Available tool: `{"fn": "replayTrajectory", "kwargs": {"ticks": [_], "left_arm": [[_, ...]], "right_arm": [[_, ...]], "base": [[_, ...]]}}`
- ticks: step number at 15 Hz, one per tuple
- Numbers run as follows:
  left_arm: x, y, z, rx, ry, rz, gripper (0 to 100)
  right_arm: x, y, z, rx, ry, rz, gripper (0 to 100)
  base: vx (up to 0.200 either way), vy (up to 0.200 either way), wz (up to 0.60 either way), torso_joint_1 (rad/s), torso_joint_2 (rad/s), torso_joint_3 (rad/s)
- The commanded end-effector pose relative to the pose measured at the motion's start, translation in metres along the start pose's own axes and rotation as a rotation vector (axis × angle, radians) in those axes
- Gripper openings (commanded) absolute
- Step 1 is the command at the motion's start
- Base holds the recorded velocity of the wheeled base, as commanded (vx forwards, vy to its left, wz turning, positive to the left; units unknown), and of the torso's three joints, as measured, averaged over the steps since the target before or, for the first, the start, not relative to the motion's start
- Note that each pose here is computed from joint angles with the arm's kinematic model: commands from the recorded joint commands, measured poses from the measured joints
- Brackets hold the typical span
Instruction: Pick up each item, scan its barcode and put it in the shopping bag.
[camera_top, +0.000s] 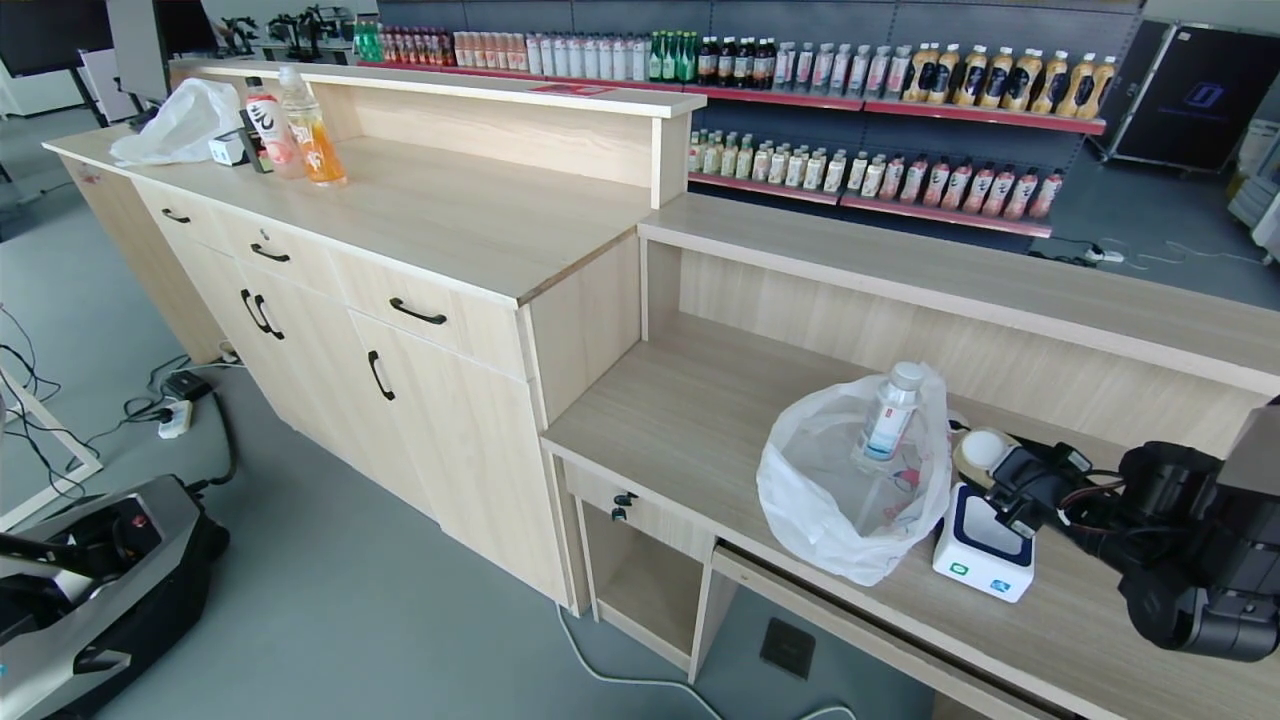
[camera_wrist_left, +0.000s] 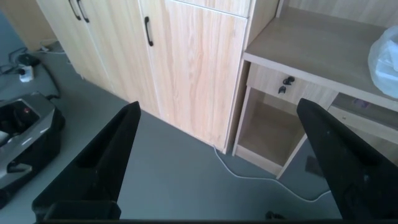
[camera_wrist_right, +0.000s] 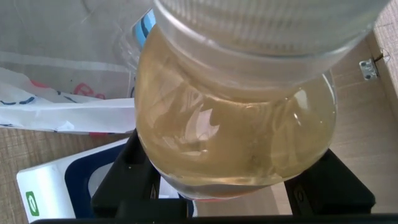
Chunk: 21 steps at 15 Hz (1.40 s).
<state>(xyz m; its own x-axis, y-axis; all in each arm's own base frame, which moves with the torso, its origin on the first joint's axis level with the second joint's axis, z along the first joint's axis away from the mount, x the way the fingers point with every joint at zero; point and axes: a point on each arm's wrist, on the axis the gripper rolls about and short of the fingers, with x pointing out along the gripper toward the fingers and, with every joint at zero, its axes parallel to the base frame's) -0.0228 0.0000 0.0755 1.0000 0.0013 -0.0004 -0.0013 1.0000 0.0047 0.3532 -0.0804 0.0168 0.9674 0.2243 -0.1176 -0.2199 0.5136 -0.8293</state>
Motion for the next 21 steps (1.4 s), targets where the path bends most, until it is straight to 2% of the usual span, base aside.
{"fn": "replayTrajectory", "kwargs": {"ticks": [1, 12, 15, 16, 17, 19, 20, 21], "left_arm": [[0.000, 0.000, 0.000, 0.000, 0.000, 0.000, 100], [0.000, 0.000, 0.000, 0.000, 0.000, 0.000, 100], [0.000, 0.000, 0.000, 0.000, 0.000, 0.000, 100], [0.000, 0.000, 0.000, 0.000, 0.000, 0.000, 100], [0.000, 0.000, 0.000, 0.000, 0.000, 0.000, 100], [0.000, 0.000, 0.000, 0.000, 0.000, 0.000, 100], [0.000, 0.000, 0.000, 0.000, 0.000, 0.000, 100], [0.000, 0.000, 0.000, 0.000, 0.000, 0.000, 100]], "right_arm": [[0.004, 0.001, -0.003, 0.000, -0.003, -0.002, 0], [0.006, 0.008, -0.006, 0.009, 0.002, 0.014, 0], [0.006, 0.002, -0.001, 0.009, -0.010, 0.001, 0], [0.006, -0.004, 0.007, 0.026, -0.028, -0.015, 0], [0.001, -0.025, 0.026, 0.070, -0.058, -0.061, 0], [-0.016, -0.057, 0.050, 0.128, -0.032, -0.090, 0], [-0.023, -0.065, 0.055, 0.147, -0.024, -0.093, 0], [-0.047, -0.079, 0.067, 0.218, 0.013, -0.077, 0]], "base": [[0.000, 0.000, 0.00, 0.000, 0.00, 0.000], [0.000, 0.000, 0.00, 0.000, 0.00, 0.000], [0.000, 0.000, 0.00, 0.000, 0.00, 0.000], [0.000, 0.000, 0.00, 0.000, 0.00, 0.000], [0.000, 0.000, 0.00, 0.000, 0.00, 0.000], [0.000, 0.000, 0.00, 0.000, 0.00, 0.000], [0.000, 0.000, 0.00, 0.000, 0.00, 0.000], [0.000, 0.000, 0.00, 0.000, 0.00, 0.000]]}}
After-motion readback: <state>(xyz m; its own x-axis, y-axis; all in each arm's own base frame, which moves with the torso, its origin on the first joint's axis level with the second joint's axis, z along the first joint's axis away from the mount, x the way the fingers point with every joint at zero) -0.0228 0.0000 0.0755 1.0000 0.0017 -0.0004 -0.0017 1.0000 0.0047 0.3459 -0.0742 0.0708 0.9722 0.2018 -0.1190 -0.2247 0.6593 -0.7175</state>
